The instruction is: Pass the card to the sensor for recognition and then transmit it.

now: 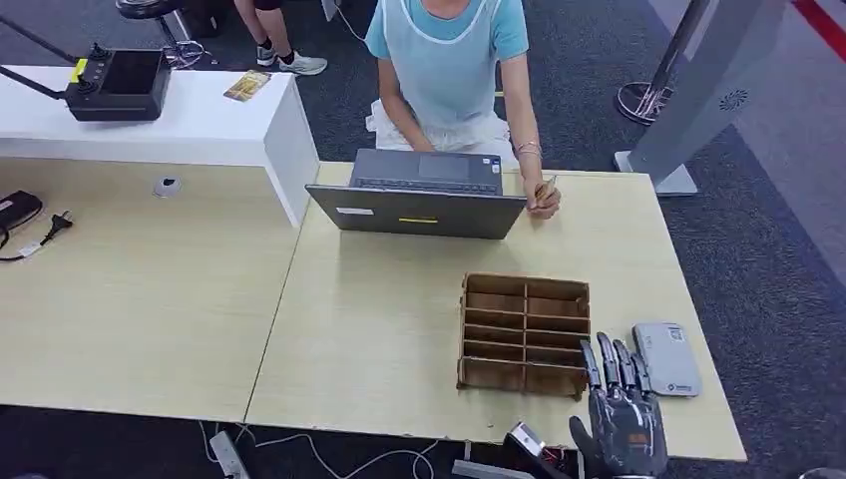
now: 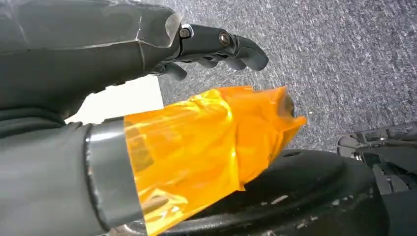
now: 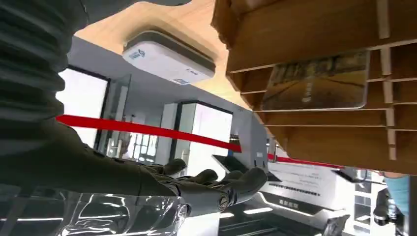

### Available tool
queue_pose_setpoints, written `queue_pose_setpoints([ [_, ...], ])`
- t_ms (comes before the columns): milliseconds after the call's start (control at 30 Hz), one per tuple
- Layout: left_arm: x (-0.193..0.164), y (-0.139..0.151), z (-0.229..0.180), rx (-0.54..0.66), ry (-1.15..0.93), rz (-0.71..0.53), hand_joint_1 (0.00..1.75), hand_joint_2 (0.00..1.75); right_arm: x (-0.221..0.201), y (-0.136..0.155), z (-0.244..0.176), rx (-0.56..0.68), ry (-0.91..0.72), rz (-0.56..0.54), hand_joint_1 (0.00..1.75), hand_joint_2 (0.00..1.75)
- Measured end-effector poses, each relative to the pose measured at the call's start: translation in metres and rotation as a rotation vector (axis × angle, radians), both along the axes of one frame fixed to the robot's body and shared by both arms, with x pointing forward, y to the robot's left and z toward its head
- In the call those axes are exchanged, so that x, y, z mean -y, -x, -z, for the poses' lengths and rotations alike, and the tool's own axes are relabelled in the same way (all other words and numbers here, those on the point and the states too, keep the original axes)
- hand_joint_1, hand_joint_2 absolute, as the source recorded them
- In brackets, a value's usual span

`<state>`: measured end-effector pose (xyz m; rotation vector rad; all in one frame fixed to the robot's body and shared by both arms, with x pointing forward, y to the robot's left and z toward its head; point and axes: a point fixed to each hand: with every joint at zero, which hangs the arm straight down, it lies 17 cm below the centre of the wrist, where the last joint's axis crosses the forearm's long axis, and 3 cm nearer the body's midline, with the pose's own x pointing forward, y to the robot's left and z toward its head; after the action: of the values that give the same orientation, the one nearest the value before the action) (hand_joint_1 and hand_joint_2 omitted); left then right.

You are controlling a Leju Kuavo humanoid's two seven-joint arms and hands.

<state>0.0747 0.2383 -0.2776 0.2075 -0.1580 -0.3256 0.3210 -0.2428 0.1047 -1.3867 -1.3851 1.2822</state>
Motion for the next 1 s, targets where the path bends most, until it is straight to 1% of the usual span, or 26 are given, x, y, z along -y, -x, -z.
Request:
queue_pose_setpoints([
  [433, 0.002, -0.002, 0.000, 0.007, 0.008, 0.009, 0.00, 0.00, -0.014, -0.015, -0.001, 0.006, 0.015, -0.067, 0.00, 1.75],
  [1000, 0.003, -0.002, 0.000, 0.007, 0.011, 0.008, 0.00, 0.00, -0.019, -0.025, 0.014, -0.044, 0.006, -0.076, 0.00, 1.75],
])
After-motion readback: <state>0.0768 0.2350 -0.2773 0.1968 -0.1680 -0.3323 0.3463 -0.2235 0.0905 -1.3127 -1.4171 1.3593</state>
